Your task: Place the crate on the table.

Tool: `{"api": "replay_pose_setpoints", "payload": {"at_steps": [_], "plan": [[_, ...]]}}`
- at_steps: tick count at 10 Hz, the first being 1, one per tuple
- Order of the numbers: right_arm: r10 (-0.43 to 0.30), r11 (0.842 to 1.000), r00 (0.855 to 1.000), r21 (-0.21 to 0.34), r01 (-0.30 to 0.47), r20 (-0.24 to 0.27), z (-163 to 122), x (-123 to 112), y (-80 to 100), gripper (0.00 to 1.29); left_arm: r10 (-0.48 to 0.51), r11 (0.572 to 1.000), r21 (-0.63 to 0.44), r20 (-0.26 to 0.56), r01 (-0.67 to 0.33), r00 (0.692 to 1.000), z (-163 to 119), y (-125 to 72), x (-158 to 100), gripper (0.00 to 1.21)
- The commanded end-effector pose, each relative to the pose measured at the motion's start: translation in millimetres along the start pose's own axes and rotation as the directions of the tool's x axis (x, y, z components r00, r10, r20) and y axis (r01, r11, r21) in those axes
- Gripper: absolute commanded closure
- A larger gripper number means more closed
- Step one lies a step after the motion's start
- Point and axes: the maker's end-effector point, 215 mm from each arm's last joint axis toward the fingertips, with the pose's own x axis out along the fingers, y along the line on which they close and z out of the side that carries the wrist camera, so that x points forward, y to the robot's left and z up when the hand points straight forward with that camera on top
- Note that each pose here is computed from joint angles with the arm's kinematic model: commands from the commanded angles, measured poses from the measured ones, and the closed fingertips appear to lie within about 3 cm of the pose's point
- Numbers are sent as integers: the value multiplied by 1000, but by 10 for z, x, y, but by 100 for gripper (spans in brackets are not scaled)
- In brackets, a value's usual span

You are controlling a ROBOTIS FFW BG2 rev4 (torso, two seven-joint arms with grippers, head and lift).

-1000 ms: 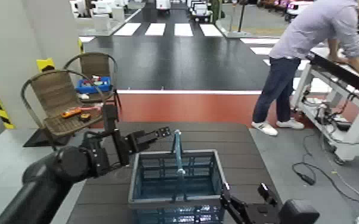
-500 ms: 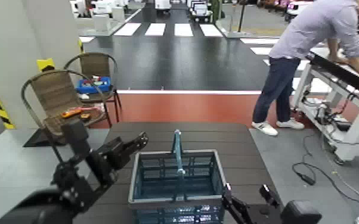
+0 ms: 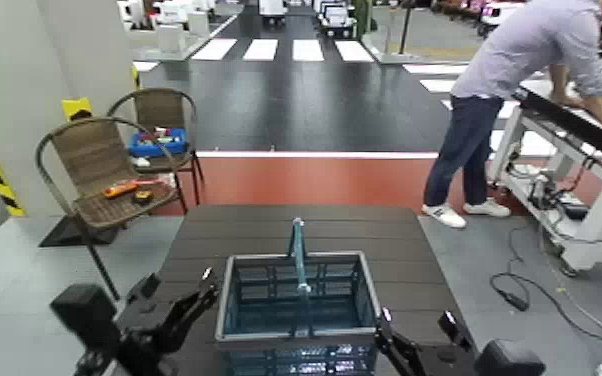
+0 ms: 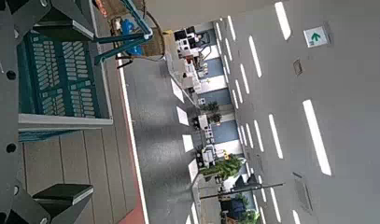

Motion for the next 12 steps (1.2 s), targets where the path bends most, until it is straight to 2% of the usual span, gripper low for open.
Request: {"api": "replay_pose_setpoints", "payload": {"at_steps": [1,3,6,12], "plan": [[-9,1000,1000,2,9,7,23,-22,-40,15,42,992,118,60,-49,997,-55,-24,-332,11],[-12,1000,1000,-8,12,4,44,-43,-54,15,39,988,150,59,-47,997,-134,-94,-470,11],[-21,1000,1000,-20,20,-2,45,-87,-91,15,62,976,203,55,-72,997,-187,-36,-649,11],[-20,999,1000,-28,20,-3,54,-84,-81,15,91,973,206,59,-101,994,-211,29,-720,11]]}}
